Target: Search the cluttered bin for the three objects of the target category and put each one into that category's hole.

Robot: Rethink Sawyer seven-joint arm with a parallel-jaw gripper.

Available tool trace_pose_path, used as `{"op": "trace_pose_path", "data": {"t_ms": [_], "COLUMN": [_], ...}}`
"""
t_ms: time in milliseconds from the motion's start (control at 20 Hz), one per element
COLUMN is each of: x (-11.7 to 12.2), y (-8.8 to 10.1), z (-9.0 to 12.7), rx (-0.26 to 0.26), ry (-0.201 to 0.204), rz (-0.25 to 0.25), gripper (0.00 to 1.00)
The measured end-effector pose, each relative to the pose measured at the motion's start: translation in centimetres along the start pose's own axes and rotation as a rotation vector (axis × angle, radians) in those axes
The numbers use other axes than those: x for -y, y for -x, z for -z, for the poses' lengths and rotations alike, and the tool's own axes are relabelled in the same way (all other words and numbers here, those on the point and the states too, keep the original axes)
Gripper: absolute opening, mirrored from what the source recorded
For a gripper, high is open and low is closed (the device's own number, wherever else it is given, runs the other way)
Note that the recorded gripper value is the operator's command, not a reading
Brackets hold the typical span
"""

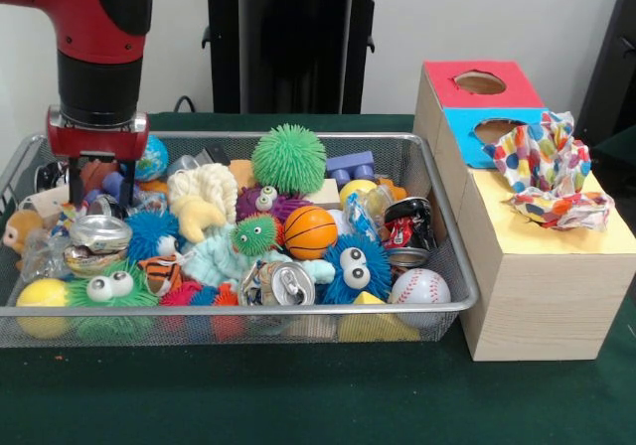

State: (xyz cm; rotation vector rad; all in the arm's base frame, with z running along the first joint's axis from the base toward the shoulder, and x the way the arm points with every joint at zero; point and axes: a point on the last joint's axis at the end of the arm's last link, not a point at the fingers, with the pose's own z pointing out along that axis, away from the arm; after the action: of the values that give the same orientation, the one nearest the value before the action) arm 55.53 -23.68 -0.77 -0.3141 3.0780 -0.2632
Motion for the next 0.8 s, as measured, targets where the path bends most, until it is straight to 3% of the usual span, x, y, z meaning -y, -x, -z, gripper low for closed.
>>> {"op": "trace_pose_path", "data": {"t_ms": [800], "x": [-1.4], "y": [1.1], "z": [0.4], "rx": [0.007], "ry": [-0.002], "rz": [0.029], "gripper": [1.0]}}
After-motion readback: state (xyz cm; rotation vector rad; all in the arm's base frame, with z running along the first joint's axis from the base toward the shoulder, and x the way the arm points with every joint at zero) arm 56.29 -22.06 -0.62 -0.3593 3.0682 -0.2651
